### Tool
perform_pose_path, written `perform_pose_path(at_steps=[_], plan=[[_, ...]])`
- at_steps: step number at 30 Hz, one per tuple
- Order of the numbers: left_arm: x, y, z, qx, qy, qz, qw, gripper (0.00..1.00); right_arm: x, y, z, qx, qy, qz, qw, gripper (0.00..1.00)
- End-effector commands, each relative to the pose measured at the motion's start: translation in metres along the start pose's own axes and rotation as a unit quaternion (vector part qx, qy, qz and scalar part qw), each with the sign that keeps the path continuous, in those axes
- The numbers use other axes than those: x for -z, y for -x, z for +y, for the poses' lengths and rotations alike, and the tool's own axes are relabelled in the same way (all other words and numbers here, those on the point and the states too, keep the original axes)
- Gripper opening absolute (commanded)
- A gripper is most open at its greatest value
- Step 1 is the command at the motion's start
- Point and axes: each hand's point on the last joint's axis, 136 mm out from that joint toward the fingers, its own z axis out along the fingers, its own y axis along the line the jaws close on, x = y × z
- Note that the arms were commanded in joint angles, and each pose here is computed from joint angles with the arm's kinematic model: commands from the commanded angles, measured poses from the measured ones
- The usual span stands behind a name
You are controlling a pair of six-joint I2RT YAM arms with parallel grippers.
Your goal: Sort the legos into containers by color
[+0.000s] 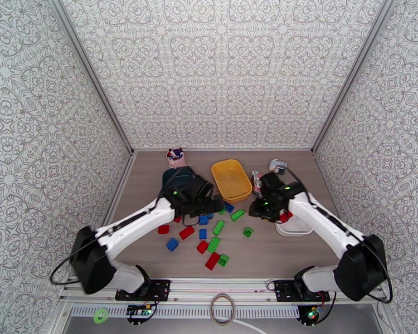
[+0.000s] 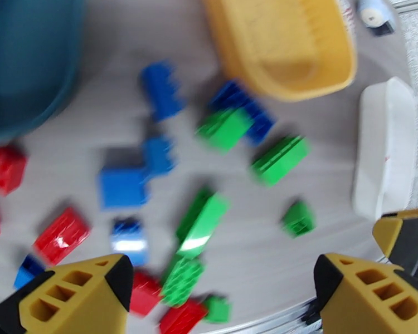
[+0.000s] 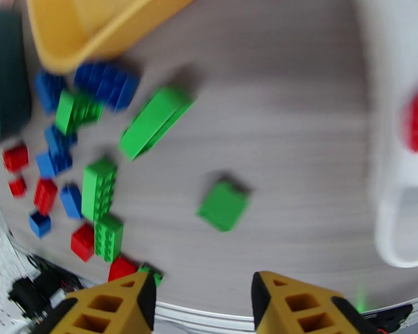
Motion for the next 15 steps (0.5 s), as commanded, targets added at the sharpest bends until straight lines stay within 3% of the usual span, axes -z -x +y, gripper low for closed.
perform_pose_path(at_steps=[1, 8, 15], plan=[[0.010, -0.034, 0.037, 0.002, 0.040, 0.021, 0.999, 0.87, -0.024, -0.019, 0.024, 0.015, 0.006, 0.031, 0.999, 0.50], [0.006, -0.088, 0.093, 0.077, 0.072, 0.050, 0.993, 0.85, -0.050, -0.074, 0.081, 0.100, -0.001, 0.088, 0.991, 0.52], [0.024, -0.070, 0.132, 0.198, 0.054, -0.007, 0.979, 0.89, -0.062, -0.130, 0.123, 0.134, 0.027, 0.133, 0.982, 0.55]])
